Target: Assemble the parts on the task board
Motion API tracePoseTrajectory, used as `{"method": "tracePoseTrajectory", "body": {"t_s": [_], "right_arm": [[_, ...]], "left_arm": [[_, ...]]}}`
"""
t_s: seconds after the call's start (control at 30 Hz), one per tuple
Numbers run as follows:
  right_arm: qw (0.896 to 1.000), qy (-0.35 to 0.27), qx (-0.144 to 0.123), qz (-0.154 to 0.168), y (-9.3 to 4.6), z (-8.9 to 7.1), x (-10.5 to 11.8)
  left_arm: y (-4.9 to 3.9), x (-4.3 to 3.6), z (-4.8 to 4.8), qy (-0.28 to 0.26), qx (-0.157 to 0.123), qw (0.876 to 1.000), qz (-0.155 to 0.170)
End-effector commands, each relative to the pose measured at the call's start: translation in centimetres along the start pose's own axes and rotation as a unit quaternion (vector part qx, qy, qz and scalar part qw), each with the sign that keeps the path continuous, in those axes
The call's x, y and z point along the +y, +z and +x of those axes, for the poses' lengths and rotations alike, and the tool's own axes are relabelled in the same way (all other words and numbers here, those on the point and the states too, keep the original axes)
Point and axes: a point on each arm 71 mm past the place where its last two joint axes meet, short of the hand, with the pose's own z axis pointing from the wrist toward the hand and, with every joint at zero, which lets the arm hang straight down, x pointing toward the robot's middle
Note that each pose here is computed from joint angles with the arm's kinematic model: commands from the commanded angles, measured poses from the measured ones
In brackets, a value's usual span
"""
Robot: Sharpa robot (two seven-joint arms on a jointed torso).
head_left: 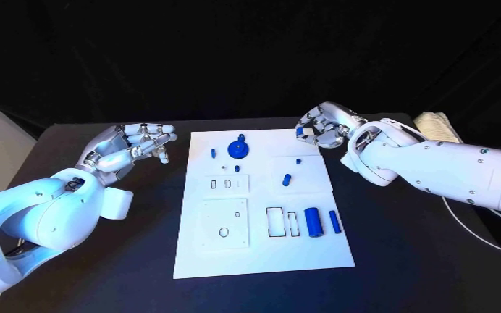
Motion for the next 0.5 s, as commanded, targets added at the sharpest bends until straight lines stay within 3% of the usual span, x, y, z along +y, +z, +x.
{"method": "tracePoseTrajectory", "body": {"t_s": [0.03,0.3,0.5], "right_arm": [[0.999,-0.003,-0.021,0.025,0.2,0.9,2.3],[1.0,0.001,0.019,-0.017,-0.1,5.7,9.5],[0.999,-0.006,0.045,-0.023,-0.6,8.5,12.0]], "left_arm": [[0.18,-0.06,0.26,-0.002,0.009,1.0,0.003],[0.5,0.1,0.68,-0.002,0.013,1.0,0.0],[0.64,0.17,0.9,-0.003,0.015,1.0,-0.002]]}}
